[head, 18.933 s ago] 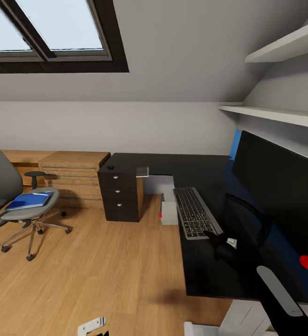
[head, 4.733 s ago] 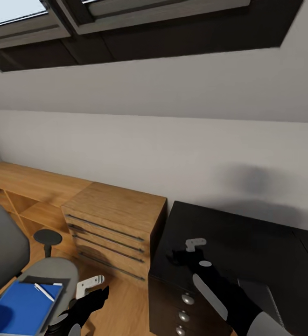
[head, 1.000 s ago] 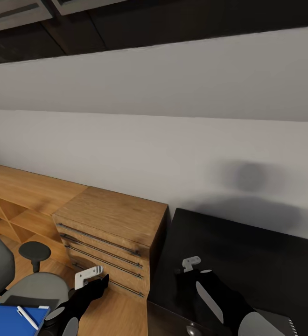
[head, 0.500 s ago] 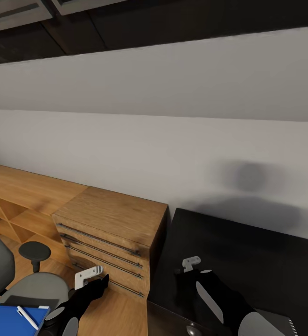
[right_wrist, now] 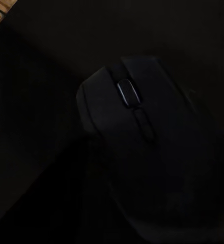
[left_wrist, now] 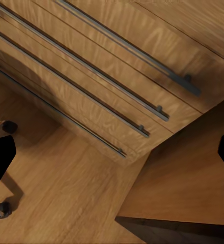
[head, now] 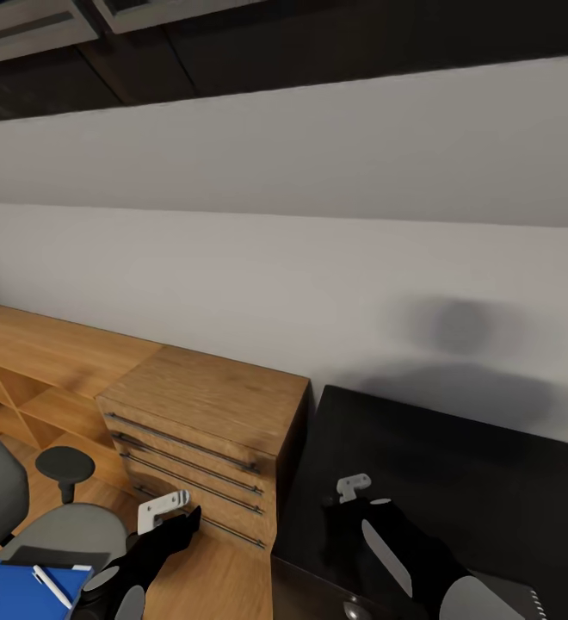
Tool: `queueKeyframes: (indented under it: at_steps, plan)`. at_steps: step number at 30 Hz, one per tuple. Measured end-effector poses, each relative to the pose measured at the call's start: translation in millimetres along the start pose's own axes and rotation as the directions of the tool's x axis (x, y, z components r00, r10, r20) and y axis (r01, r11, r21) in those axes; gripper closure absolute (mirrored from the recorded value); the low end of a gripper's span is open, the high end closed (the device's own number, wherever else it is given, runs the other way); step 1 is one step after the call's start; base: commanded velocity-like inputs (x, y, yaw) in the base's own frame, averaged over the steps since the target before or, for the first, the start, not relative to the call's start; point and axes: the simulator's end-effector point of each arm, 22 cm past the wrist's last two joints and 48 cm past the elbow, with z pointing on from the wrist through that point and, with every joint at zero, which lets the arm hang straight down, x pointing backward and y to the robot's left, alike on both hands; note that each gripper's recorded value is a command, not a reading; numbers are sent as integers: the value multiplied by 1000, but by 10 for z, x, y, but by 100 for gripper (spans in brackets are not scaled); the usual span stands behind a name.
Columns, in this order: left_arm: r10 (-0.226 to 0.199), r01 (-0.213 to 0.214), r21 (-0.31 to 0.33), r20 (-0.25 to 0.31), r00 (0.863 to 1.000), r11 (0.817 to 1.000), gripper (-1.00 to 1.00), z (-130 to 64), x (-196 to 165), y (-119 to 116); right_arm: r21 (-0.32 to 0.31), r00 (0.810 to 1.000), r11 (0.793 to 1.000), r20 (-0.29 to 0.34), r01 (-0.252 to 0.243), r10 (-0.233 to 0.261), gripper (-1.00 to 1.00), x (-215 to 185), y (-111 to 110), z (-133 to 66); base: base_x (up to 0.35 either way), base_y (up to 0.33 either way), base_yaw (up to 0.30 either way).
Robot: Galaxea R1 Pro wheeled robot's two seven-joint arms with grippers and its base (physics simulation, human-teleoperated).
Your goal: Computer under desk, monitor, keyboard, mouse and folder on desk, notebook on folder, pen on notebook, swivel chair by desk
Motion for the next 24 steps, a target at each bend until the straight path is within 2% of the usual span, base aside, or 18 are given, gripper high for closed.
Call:
queueKeyframes:
  at_steps: [4,8,11,12,15,17,19,20,24]
  plan:
    - [0,0,0,0,1000,1000,-100,-37,-33,-10,6,1000,1000,16,3,-3,100,-77,-6,-56,0,0,0]
    - [0,0,0,-1,1000,1000,-100,-75,-64,-19,56,995,998,92,20,-25,100,-412,-34,-195,0,0,0]
    - [1,-1,-1,-1,1000,1000,-100,-103,-88,-25,151,980,988,193,17,-46,100,-852,-143,-438,0,0,0]
    - [1,-1,-1,-1,1000,1000,-100,-112,-95,-27,165,976,986,211,14,-49,100,-930,-161,-494,0,0,0]
    - [2,-2,-1,-1,1000,1000,-100,-137,-118,-33,223,944,975,323,-12,-62,100,-1327,-238,-877,-113,0,0]
    - [2,-2,-1,-2,1000,1000,-100,-153,-130,-36,231,935,972,353,-47,-38,100,-1384,-272,-1015,-273,0,0]
    - [2,-2,-2,-3,1000,1000,-100,-168,-141,-38,237,924,961,380,-140,41,100,-1424,-400,-1159,-320,0,0]
    - [2,-2,-2,-3,1000,1000,-100,-177,-148,-40,237,921,957,384,-165,63,100,-1425,-435,-1198,-327,0,0]
    - [2,-2,-2,-3,1000,1000,-100,-212,-175,-47,242,909,947,406,-210,98,100,-1482,-482,-1341,-334,0,0]
